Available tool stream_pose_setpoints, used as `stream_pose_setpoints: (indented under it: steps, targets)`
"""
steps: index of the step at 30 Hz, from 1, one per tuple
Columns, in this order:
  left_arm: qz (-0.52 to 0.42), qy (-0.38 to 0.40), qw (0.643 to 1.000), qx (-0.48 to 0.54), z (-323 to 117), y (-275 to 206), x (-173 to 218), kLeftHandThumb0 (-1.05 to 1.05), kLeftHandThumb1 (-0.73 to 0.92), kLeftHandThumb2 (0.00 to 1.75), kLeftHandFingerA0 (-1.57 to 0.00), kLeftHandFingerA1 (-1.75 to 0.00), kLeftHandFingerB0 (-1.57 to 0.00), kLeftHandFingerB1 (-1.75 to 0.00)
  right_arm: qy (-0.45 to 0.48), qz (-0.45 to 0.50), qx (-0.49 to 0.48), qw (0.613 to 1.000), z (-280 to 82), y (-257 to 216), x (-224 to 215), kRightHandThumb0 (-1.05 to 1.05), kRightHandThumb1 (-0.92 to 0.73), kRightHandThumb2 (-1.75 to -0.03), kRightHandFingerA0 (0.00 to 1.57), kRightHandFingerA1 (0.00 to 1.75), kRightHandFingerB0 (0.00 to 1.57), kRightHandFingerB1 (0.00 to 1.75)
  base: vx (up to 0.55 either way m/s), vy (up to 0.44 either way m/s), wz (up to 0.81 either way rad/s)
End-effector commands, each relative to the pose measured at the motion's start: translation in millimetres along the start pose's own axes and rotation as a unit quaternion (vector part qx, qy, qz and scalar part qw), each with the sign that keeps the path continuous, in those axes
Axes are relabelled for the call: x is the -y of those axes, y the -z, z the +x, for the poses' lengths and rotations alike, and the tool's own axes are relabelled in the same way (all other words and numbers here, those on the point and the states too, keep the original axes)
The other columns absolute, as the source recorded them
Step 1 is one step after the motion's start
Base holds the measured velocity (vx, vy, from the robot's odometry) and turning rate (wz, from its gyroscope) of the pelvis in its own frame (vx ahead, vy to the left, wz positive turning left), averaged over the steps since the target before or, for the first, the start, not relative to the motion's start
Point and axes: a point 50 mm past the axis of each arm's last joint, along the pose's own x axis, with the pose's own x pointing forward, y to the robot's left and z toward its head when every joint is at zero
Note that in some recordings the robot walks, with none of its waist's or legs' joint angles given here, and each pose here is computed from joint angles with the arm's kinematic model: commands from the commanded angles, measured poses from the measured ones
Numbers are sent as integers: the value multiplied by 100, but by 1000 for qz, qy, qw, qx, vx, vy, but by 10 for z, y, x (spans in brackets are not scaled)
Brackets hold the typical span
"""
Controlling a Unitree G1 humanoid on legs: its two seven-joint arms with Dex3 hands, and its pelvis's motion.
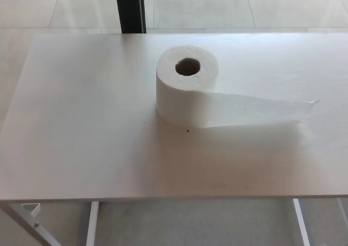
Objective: A toilet paper roll is kept in the middle of the desk infront of the robot. The robot places its left hand on the top of the toilet paper roll to hold it still and uses its right hand to tear off a piece of toilet paper from it and hands the paper to a person
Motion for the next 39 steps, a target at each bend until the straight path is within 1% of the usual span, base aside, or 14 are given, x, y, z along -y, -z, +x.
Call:
stream_pose_setpoints:
  steps: [1,5,6,7,8,9,11,12,16,23,24,25,26,39]
  targets:
    - [-274,-91,951,114,-120,-216,-568,-55,77,63,-41,-71,-30,-50,55,166,132,976,-191,-204,569,-47,-73,-63,48,51,18,29,0,0,0]
    - [-292,-169,924,179,-210,-591,-951,-57,76,65,-34,-67,-30,-47,138,259,221,930,-303,-494,937,-47,-72,-61,49,62,19,30,0,0,0]
    - [-298,-186,899,261,-341,-939,-1181,-54,77,65,-28,-59,-38,-49,159,238,302,909,-462,-833,1113,-53,-72,-61,56,81,21,31,0,0,0]
    - [-300,-194,880,312,-433,-1178,-1298,-51,81,64,-32,-60,-34,-46,156,243,352,890,-614,-1068,1184,-54,-72,-61,38,60,20,30,0,0,0]
    - [-300,-194,879,317,-440,-1209,-1305,-51,81,64,-32,-60,-34,-46,156,244,356,889,-634,-1084,1187,-54,-72,-61,38,60,20,30,0,0,0]
    - [-305,-197,864,349,-516,-1420,-1372,-48,80,64,-35,-60,-29,-40,161,251,394,869,-723,-1246,1227,-56,-69,-61,18,48,21,31,0,0,0]
    - [-288,-211,830,429,-774,-1943,-1511,-50,80,63,-34,-57,-28,-39,185,243,485,820,-965,-1635,1336,-56,-69,-61,24,46,23,31,0,0,0]
    - [-248,-202,790,524,-1119,-2483,-1531,-57,77,63,-39,-60,-35,-42,172,249,536,788,-1181,-1917,1360,-72,-63,-59,46,42,35,38,0,0,0]
    - [-160,-175,707,666,-1933,-3367,-1329,-74,74,63,-52,-66,-41,-51,148,239,681,677,-1915,-2685,1283,-59,-62,-59,42,52,32,33,0,0,0]
    - [-66,-131,612,777,-2885,-4056,-759,-50,72,61,-42,-48,-37,-42,79,177,760,621,-2457,-3206,898,-51,-62,-58,44,48,35,33,0,0,0]
    - [-36,-109,591,799,-3102,-4158,-565,-55,54,94,-29,-60,-22,-52,49,147,777,610,-2556,-3309,714,-51,-62,-58,43,49,34,34,0,0,0]
    - [-16,-101,579,809,-3215,-4195,-444,-58,73,62,-37,-53,-33,-42,36,131,782,608,-2596,-3363,603,-52,-62,-58,43,50,34,35,0,0,0]
    - [-1,-91,564,820,-3288,-4200,-358,-59,71,62,-41,-56,-33,-44,26,126,783,608,-2622,-3400,520,-52,-62,-58,42,53,33,37,0,0,0]
    - [103,-24,530,841,-3427,-4209,388,-53,71,61,-46,-58,-45,-46,-35,32,791,610,-2667,-3626,-156,-55,-63,-59,46,55,40,38,0,0,0]
